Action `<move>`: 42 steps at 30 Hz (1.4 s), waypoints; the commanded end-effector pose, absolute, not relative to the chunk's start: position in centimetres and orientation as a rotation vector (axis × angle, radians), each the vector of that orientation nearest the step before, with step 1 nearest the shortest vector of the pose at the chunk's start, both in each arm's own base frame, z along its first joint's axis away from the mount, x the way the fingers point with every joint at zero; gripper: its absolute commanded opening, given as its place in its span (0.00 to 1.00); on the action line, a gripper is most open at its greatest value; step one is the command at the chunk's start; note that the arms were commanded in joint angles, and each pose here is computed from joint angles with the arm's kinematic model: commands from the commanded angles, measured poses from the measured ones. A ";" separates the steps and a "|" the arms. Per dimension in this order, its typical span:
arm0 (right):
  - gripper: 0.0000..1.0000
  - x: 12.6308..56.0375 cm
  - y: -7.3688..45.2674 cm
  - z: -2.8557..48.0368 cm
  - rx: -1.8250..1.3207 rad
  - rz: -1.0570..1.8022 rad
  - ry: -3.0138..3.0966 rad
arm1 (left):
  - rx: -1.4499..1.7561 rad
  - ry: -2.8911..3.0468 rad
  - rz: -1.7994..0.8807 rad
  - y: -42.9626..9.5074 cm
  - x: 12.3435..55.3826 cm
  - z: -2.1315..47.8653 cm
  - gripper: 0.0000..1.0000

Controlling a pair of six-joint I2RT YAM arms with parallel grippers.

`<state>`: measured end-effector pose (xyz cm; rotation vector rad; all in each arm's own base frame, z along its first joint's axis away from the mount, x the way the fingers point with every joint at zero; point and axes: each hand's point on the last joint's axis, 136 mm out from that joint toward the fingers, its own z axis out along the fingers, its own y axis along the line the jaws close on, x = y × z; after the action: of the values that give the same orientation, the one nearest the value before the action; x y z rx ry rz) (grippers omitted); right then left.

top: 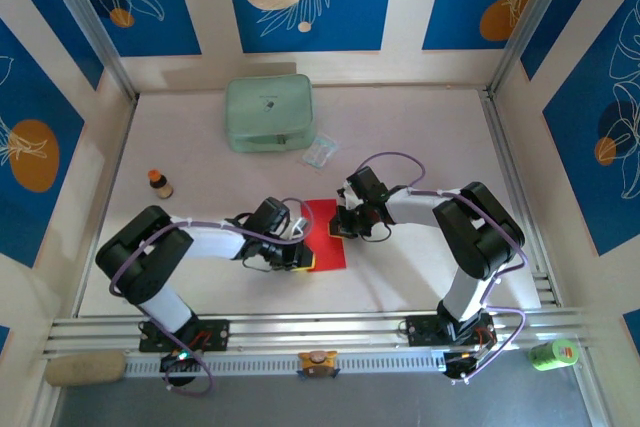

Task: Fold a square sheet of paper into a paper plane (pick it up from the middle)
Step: Fold the paper in half at the center of the table.

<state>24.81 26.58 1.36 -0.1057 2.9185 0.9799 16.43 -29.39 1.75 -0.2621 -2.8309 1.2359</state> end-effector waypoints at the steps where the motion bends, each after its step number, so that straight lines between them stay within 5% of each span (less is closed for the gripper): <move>1: 0.00 21.9 23.8 -2.2 -0.034 0.781 3.090 | -0.277 -2.814 1.052 -27.5 13.8 -0.2 0.15; 19: 0.00 22.0 24.3 -1.5 -0.054 0.825 3.066 | -0.569 -2.966 0.887 -27.3 13.1 1.8 0.12; 26: 0.00 23.3 28.1 3.9 -0.193 1.167 2.832 | -0.407 -3.129 1.103 -27.3 17.0 7.0 0.11; 33: 0.12 22.7 25.7 5.6 -0.029 1.043 2.839 | -0.159 -3.024 1.412 -28.7 23.0 8.5 0.12; 39: 0.34 20.2 24.4 6.2 0.192 1.110 2.826 | -0.189 -2.979 1.432 -30.5 26.5 7.9 0.12; 42: 0.34 19.0 24.3 5.6 0.254 1.114 2.856 | -0.176 -2.981 1.388 -30.7 27.9 7.0 0.12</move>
<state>20.14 24.50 6.20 0.1218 2.8078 1.1152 26.86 -29.89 6.37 -0.1210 -3.0150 1.3320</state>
